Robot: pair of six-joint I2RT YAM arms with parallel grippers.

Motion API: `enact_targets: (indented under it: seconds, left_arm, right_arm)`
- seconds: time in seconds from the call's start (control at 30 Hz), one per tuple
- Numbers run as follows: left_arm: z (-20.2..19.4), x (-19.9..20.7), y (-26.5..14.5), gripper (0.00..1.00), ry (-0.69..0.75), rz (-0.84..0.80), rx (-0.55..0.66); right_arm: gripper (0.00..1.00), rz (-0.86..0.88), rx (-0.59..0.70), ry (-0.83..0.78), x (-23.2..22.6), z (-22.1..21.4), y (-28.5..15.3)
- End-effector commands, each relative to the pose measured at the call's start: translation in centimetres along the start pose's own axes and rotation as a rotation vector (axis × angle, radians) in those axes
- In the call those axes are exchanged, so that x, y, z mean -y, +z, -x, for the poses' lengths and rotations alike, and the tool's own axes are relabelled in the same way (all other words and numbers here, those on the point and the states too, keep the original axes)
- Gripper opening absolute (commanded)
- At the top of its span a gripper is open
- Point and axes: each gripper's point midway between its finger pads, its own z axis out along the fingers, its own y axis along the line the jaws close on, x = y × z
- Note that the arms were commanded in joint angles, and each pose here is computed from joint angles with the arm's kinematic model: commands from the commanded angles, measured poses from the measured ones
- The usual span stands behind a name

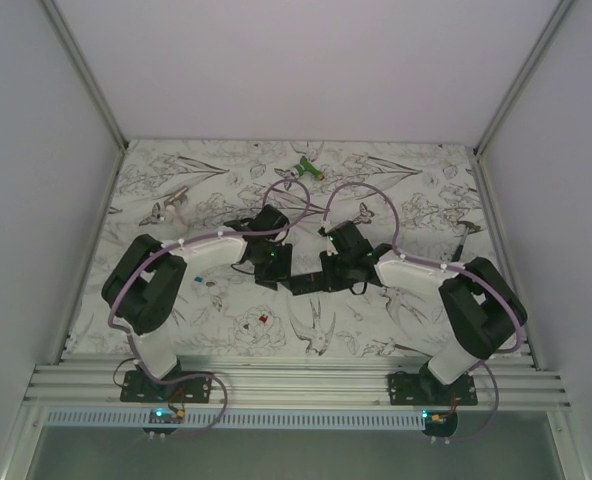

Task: Snap on the fuse box
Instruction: Adjust the fuse box base at the center of the board, then install the fuse at the fuse box base.

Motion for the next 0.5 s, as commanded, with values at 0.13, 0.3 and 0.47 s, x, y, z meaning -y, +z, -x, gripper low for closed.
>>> enact_targets:
  seconds: [0.13,0.3,0.47]
  left_arm:
    - [0.3,0.3,-1.6,0.46,-0.051,-0.039,0.021]
    - [0.8,0.4,-2.2,0.47,-0.084,-0.055,0.039]
    - [1.4,0.7,-1.8,0.46,-0.108,-0.078,0.042]
  right_arm:
    - [0.23,0.080,0.125,-0.050,-2.5,4.1,-3.1]
    - [0.23,0.114,0.105,-0.032,-3.9,5.1,-3.3]
    - [0.21,0.111,0.050,0.008,-4.6,5.5,-2.1]
